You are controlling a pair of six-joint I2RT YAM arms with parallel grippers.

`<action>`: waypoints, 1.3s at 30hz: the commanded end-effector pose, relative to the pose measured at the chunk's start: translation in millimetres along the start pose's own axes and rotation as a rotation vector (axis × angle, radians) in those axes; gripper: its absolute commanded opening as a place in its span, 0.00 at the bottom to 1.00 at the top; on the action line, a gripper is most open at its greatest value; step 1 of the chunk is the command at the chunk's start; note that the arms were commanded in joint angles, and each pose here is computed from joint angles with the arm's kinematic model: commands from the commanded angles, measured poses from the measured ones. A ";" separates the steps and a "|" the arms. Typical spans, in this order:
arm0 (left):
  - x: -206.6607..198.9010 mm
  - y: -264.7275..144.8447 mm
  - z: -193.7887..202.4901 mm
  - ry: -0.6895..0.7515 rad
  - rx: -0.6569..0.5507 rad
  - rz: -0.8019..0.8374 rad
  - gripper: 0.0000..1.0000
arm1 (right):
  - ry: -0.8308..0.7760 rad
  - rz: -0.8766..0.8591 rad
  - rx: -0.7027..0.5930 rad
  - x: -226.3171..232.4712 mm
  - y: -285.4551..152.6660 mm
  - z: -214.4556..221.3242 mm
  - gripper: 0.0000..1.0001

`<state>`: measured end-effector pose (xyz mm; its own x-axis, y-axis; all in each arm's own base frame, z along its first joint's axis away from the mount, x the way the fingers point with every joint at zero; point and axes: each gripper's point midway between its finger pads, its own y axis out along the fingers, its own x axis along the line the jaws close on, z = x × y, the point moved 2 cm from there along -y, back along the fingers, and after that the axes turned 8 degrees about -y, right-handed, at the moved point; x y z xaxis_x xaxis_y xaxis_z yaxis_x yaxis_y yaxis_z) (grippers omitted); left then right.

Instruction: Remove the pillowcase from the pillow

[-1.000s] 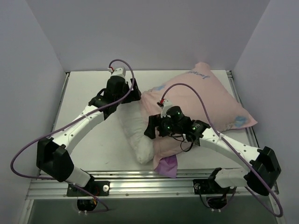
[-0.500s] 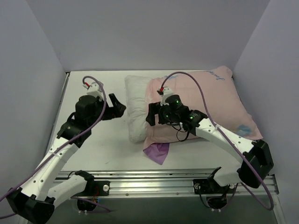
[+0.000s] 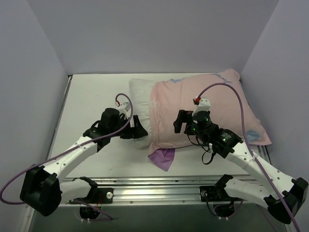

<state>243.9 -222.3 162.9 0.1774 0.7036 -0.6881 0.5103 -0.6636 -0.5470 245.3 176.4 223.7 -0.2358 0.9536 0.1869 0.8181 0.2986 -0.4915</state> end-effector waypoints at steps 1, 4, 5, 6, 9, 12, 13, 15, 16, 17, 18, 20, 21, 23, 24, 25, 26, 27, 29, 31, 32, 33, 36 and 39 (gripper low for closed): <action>-20.9 12.2 -7.5 0.036 -0.008 0.095 0.94 | 0.070 0.141 -0.005 -28.6 3.4 16.8 0.85; -10.5 26.6 -1.5 0.020 0.003 0.057 0.94 | 0.099 0.161 -0.021 -38.2 10.5 24.0 0.86; -3.9 31.7 1.8 0.007 0.020 0.027 0.94 | 0.103 0.154 -0.017 -38.7 12.6 25.7 0.86; -3.2 34.1 5.3 0.005 0.032 0.015 0.98 | 0.109 0.168 -0.011 -44.2 16.0 28.2 0.86; -0.5 36.9 13.4 0.002 0.051 -0.009 0.68 | 0.096 0.168 -0.001 -48.0 27.8 30.5 0.86; -4.5 29.6 15.0 0.014 0.036 -0.004 0.32 | 0.095 0.211 0.005 -61.2 45.6 30.2 0.84; -6.7 26.7 16.0 0.019 0.033 0.000 0.12 | 0.092 0.233 0.026 -65.8 54.5 34.3 0.84; -12.0 17.4 16.8 0.033 0.013 0.008 0.02 | 0.080 0.219 -0.011 -61.8 66.5 23.0 0.82; -13.9 14.4 23.5 0.035 0.021 0.011 0.02 | 0.064 0.220 0.007 -60.6 76.3 26.6 0.82; -20.6 5.9 23.4 0.038 0.003 0.028 0.02 | 0.061 0.204 -0.025 -54.6 80.7 12.3 0.82; -23.3 2.3 25.3 0.036 -0.004 0.031 0.02 | 0.034 0.198 -0.020 -52.6 85.1 8.3 0.81; -38.7 -11.2 30.2 0.027 -0.022 0.074 0.02 | -0.007 0.156 0.013 -37.6 92.6 7.4 0.80; -42.6 -15.2 30.8 0.023 -0.031 0.080 0.02 | -0.020 0.129 -0.013 -25.6 90.3 -8.4 0.80; -54.0 -27.2 26.1 0.020 -0.078 0.090 0.02 | -0.087 0.114 -0.040 -9.3 79.0 -17.4 0.79; -56.4 -29.9 23.4 0.019 -0.093 0.088 0.02 | -0.124 0.073 -0.056 14.1 68.9 -16.9 0.79; -57.9 -32.2 18.1 0.018 -0.120 0.079 0.02 | -0.132 0.071 -0.076 20.5 59.2 -19.0 0.79; -59.1 -32.2 16.4 0.022 -0.123 0.072 0.02 | -0.121 0.069 -0.091 26.6 53.6 -18.8 0.79; -67.0 -34.6 9.2 0.027 -0.140 0.082 0.02 | -0.137 0.024 -0.084 40.9 45.6 -8.4 0.79; -69.5 -28.6 4.1 0.043 -0.138 0.065 0.02 | -0.137 -0.011 -0.080 48.4 28.7 1.7 0.78; -81.6 -28.1 -4.8 0.060 -0.140 0.078 0.02 | -0.158 -0.076 -0.077 62.5 8.0 18.7 0.77; -81.7 -22.6 -5.0 0.064 -0.127 0.067 0.02 | -0.159 -0.095 -0.072 66.6 1.7 24.4 0.76; -90.0 -23.8 -10.2 0.074 -0.137 0.081 0.02 | -0.148 -0.110 -0.067 69.8 -3.9 29.6 0.76; -93.0 -20.7 -13.0 0.088 -0.136 0.071 0.02 | -0.181 -0.224 -0.016 86.1 -24.3 52.8 0.73; -96.5 -22.7 -17.0 0.094 -0.142 0.065 0.02 | -0.232 -0.273 0.068 89.6 -28.0 82.2 0.73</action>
<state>214.9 -259.1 200.2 0.2027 0.7427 -0.6381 0.5436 -0.6274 -0.5575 172.8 260.7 211.9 -0.5438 0.8274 0.1399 0.7218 0.5462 -0.4250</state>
